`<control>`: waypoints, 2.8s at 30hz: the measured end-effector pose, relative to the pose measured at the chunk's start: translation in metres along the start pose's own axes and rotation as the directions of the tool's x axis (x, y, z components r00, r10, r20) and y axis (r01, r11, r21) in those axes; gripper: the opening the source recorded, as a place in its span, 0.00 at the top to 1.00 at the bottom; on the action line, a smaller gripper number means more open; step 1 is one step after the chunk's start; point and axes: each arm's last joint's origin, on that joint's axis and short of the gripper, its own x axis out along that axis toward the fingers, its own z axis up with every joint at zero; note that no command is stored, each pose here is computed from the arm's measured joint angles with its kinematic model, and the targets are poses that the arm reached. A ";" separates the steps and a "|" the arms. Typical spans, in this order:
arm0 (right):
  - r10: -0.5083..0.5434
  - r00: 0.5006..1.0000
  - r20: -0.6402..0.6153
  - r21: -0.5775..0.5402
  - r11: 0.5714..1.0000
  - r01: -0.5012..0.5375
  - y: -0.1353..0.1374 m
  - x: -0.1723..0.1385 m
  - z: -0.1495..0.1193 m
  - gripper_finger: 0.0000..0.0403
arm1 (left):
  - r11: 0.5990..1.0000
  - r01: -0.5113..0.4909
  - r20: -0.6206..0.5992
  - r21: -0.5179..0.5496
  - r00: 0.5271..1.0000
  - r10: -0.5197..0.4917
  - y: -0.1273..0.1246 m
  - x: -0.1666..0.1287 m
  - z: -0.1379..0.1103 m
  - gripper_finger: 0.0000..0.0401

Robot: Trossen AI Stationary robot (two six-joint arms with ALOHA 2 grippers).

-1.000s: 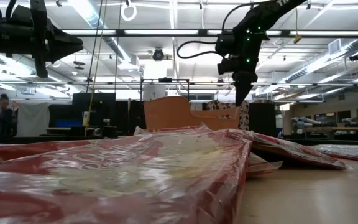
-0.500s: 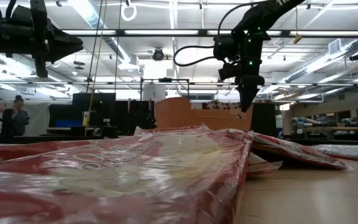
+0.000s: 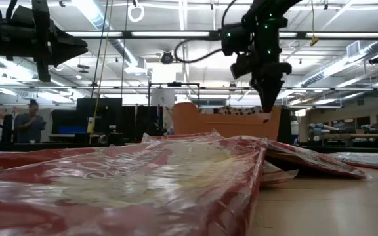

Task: Sort popcorn bags into baskets
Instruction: Adjust the orange container, then stack the popcorn bag on top of the other popcorn bag into the orange container

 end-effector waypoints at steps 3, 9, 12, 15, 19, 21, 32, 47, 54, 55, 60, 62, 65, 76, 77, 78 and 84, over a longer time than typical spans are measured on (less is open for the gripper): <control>-0.083 0.996 0.031 -0.023 0.996 0.084 0.002 -0.009 0.006 0.79 | 1.000 0.000 0.000 0.000 1.000 0.000 0.000 0.000 0.000 0.82; -0.201 0.979 0.027 -0.054 0.978 0.202 -0.013 -0.012 0.007 0.80 | 1.000 0.004 -0.001 -0.007 1.000 -0.004 0.000 0.000 0.000 0.82; -0.162 0.987 0.020 -0.029 0.986 0.163 -0.022 -0.009 0.003 0.81 | 1.000 0.004 -0.001 -0.007 1.000 -0.004 0.000 0.000 0.000 0.82; -0.107 0.994 -0.011 -0.024 0.994 0.106 -0.025 -0.006 -0.003 0.83 | 1.000 0.004 -0.001 -0.007 1.000 -0.004 0.000 0.000 0.000 0.82; -0.055 0.997 -0.060 -0.046 0.998 0.052 -0.018 0.002 -0.009 0.86 | 1.000 0.004 -0.001 -0.007 1.000 -0.004 0.000 0.000 0.000 0.82; -0.030 0.996 -0.079 -0.051 0.998 0.026 -0.010 0.005 -0.010 0.87 | 1.000 0.004 -0.001 -0.007 1.000 -0.004 0.000 0.000 0.000 0.82; -0.113 0.992 -0.061 -0.120 0.987 0.105 0.024 -0.009 0.000 0.89 | 1.000 0.004 -0.001 -0.007 1.000 -0.004 0.000 0.000 0.000 0.82; 0.124 0.921 0.369 -0.395 0.918 0.035 0.147 -0.035 0.034 0.83 | 1.000 0.004 -0.001 -0.007 1.000 -0.004 0.000 0.000 0.000 0.82; 0.278 0.865 0.418 -0.368 0.922 -0.118 0.173 -0.037 0.039 0.63 | 1.000 0.004 -0.001 -0.007 1.000 -0.004 0.000 0.000 0.000 0.82; 0.289 0.862 0.416 -0.364 0.922 -0.133 0.176 -0.036 0.040 0.60 | 1.000 0.004 -0.001 -0.007 1.000 -0.004 0.000 0.000 0.000 0.82; 0.351 0.876 0.330 -0.378 0.900 -0.218 0.195 -0.003 0.052 0.49 | 1.000 0.004 0.000 -0.008 1.000 -0.004 0.000 0.000 0.000 0.82; 0.347 0.888 0.302 -0.388 0.896 -0.218 0.201 0.010 0.058 0.47 | 1.000 0.003 -0.006 -0.003 1.000 -0.003 0.000 0.000 -0.001 0.82; 0.341 0.897 0.280 -0.394 0.893 -0.216 0.205 0.023 0.066 0.45 | 1.000 0.002 -0.010 0.002 1.000 -0.002 0.000 0.000 -0.001 0.82; 0.320 0.902 0.291 -0.327 0.919 -0.220 0.188 0.037 0.084 0.45 | 1.000 0.001 -0.009 0.001 1.000 -0.001 0.000 0.001 -0.001 0.82; 0.319 0.902 0.290 -0.325 0.920 -0.221 0.188 0.037 0.084 0.45 | 1.000 0.001 -0.008 0.000 1.000 -0.001 0.000 0.001 -0.001 0.82; 0.318 0.903 0.288 -0.324 0.920 -0.221 0.187 0.038 0.084 0.45 | 1.000 0.001 -0.008 0.001 1.000 -0.001 0.000 0.001 -0.001 0.82; 0.362 0.897 0.255 -0.321 0.906 -0.274 0.191 0.056 0.084 0.47 | 1.000 0.001 -0.009 0.001 1.000 -0.001 0.000 0.001 -0.001 0.82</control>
